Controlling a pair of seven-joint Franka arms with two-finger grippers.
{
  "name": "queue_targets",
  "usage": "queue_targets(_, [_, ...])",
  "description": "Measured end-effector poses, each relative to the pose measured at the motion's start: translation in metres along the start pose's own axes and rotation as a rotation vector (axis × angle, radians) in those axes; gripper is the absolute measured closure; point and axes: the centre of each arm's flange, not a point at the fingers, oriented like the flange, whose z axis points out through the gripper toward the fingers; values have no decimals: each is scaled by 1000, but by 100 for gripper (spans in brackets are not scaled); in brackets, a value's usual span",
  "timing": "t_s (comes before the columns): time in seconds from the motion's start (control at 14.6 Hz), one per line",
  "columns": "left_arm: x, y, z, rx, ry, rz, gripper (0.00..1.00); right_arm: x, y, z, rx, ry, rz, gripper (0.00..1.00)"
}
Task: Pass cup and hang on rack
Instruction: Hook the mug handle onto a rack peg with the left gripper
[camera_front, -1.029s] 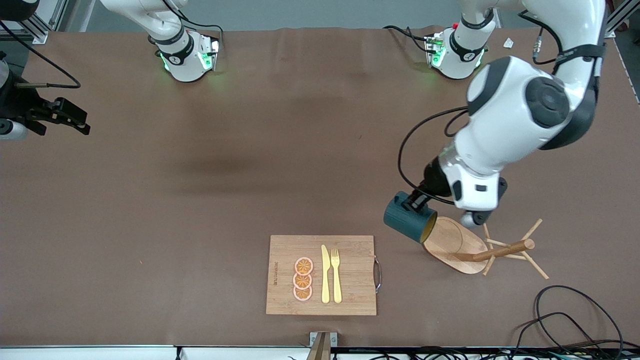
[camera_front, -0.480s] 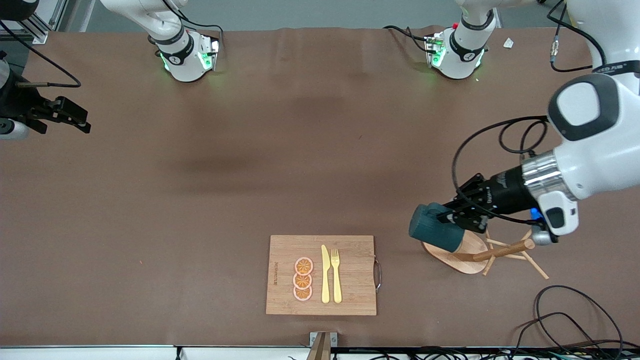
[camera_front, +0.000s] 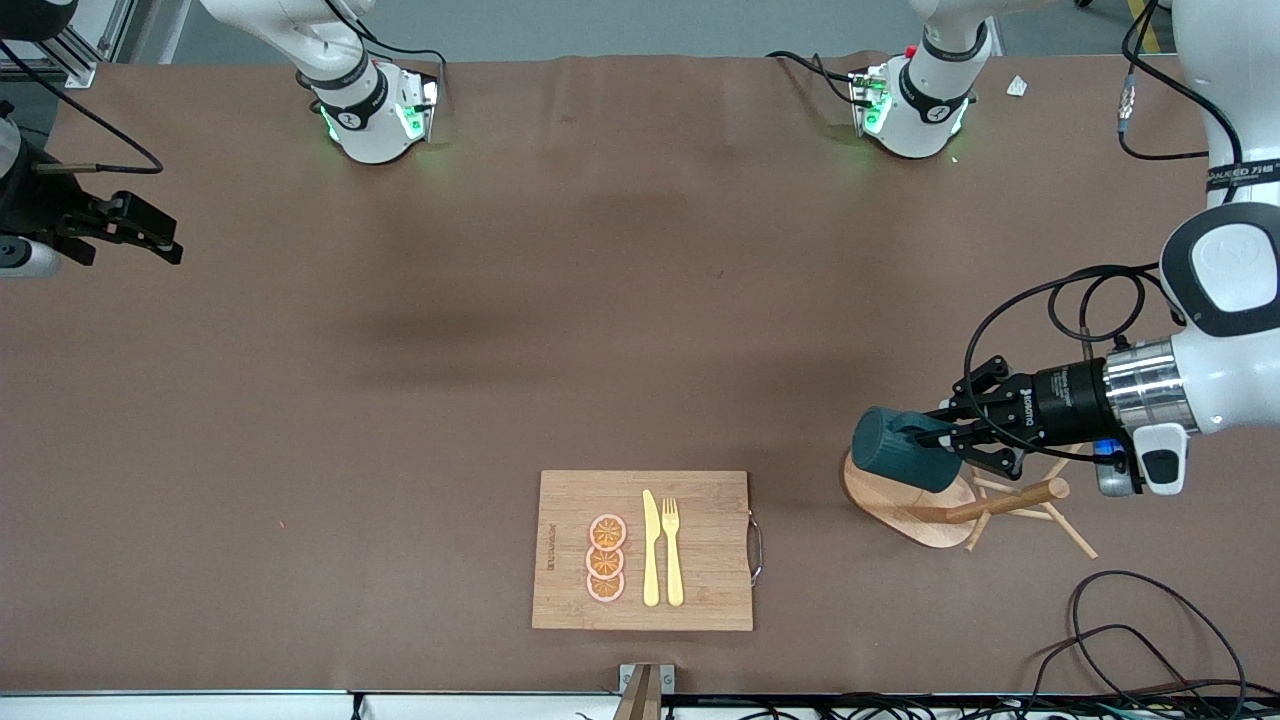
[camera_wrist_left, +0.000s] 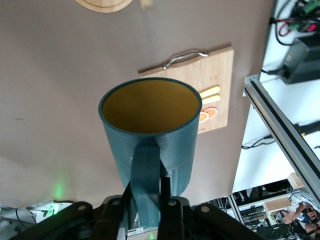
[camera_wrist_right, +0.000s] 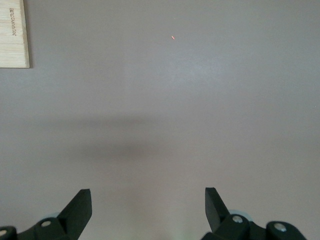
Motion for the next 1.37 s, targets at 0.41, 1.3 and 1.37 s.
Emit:
queue_targets(0.41, [41, -4, -3, -12, -25, -79, 79, 0, -2, -11, -1, 22, -6, 0])
queue_targets(1.3, [97, -15, -34, -46, 14, -103, 79, 1, 4, -34, -1, 71, 5, 0])
queue_targets(1.37, [98, -15, -34, -45, 19, -98, 79, 1, 6, -38, -1, 79, 9, 0])
